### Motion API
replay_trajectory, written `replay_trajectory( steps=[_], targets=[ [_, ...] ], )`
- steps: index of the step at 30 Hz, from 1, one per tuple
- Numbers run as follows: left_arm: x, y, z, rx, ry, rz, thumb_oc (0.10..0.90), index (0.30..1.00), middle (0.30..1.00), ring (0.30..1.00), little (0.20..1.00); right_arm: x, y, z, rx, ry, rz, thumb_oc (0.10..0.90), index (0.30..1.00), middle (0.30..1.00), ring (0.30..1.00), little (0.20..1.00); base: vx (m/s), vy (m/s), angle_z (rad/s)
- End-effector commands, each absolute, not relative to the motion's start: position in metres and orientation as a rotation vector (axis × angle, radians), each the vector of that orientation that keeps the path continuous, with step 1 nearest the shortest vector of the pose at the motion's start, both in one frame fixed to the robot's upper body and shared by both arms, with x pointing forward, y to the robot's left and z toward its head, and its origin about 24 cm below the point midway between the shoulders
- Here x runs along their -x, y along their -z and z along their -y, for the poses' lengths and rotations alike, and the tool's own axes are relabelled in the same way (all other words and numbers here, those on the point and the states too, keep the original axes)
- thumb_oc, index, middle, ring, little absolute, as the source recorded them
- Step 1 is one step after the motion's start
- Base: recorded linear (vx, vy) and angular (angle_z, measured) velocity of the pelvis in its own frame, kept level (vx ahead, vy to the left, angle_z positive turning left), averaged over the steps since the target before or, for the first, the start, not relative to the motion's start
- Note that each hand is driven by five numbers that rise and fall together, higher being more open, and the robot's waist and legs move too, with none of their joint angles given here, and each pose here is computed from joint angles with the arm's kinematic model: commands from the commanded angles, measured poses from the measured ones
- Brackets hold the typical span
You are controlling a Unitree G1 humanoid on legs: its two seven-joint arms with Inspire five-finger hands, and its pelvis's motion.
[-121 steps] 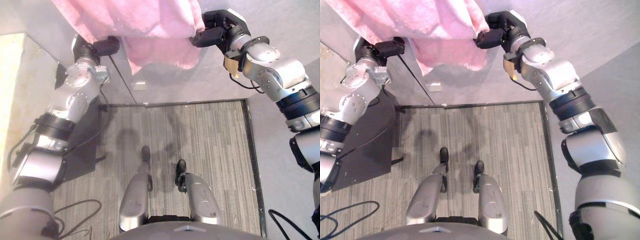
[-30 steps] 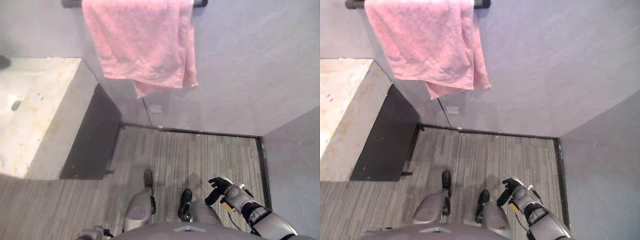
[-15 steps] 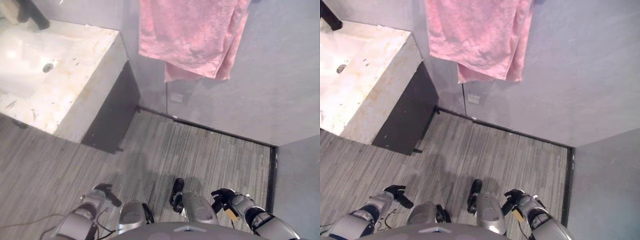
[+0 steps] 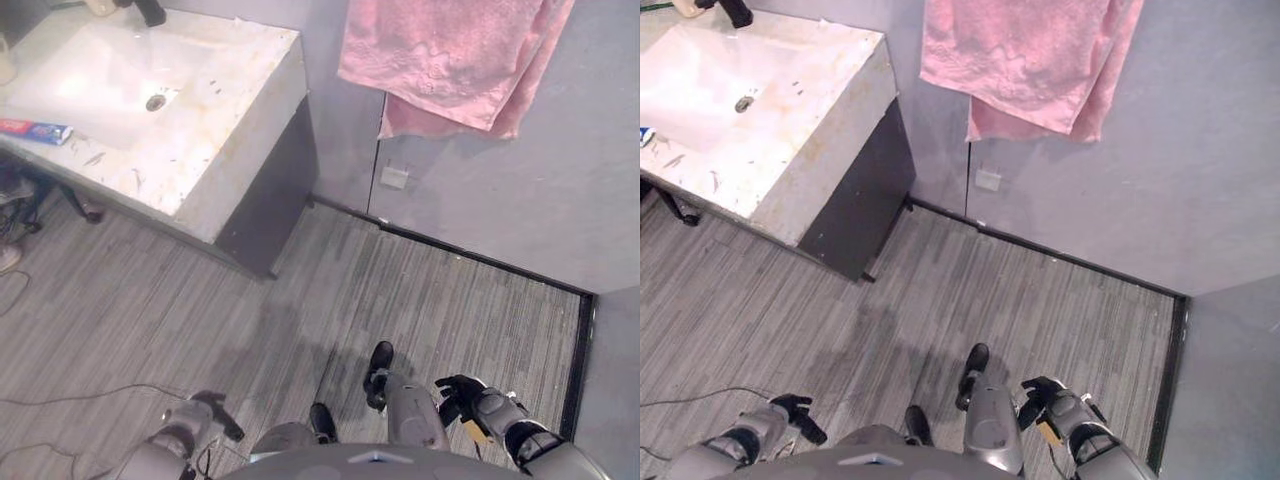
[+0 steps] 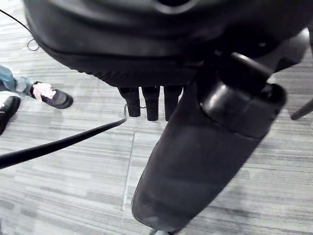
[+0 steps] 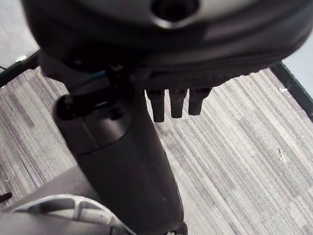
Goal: Organize the bathroom.
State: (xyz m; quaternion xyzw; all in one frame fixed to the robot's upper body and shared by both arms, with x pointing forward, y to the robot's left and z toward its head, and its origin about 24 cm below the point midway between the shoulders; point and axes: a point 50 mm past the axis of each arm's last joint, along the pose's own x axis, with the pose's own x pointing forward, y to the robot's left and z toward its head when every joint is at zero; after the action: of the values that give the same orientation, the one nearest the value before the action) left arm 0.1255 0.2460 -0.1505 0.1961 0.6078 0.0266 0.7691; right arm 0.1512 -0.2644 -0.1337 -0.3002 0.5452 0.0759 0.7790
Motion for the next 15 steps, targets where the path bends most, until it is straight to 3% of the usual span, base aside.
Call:
replay_trajectory(
  steps=[1,6,12,15],
  targets=[
    [-0.137,0.140,-0.268,-0.462,-0.120,-1.262,0.800,0.900,0.900,0.900,0.900,-0.159,0.131,0.263,0.669,-0.169,-1.153,0.800,0.900,0.900,0.900,0.900,-0.27,0.063,0.08],
    [-0.141,0.138,-0.268,-0.527,-0.074,-1.233,0.800,0.900,0.900,0.900,0.900,-0.157,0.130,0.266,0.639,-0.149,-1.144,0.800,0.900,0.900,0.900,0.900,-0.24,-0.050,0.46],
    [-0.158,0.130,-0.271,-0.605,-0.019,-1.223,0.800,0.900,0.900,0.900,0.900,-0.149,0.132,0.272,0.622,-0.096,-1.186,0.800,0.900,0.900,0.900,0.900,-0.21,-0.074,1.87],
    [-0.160,0.129,-0.272,-0.574,-0.075,-1.233,0.800,0.900,0.900,0.900,0.900,-0.159,0.130,0.269,0.650,-0.136,-1.182,0.800,0.900,0.900,0.900,0.900,-0.12,-0.089,0.52]
  ],
)
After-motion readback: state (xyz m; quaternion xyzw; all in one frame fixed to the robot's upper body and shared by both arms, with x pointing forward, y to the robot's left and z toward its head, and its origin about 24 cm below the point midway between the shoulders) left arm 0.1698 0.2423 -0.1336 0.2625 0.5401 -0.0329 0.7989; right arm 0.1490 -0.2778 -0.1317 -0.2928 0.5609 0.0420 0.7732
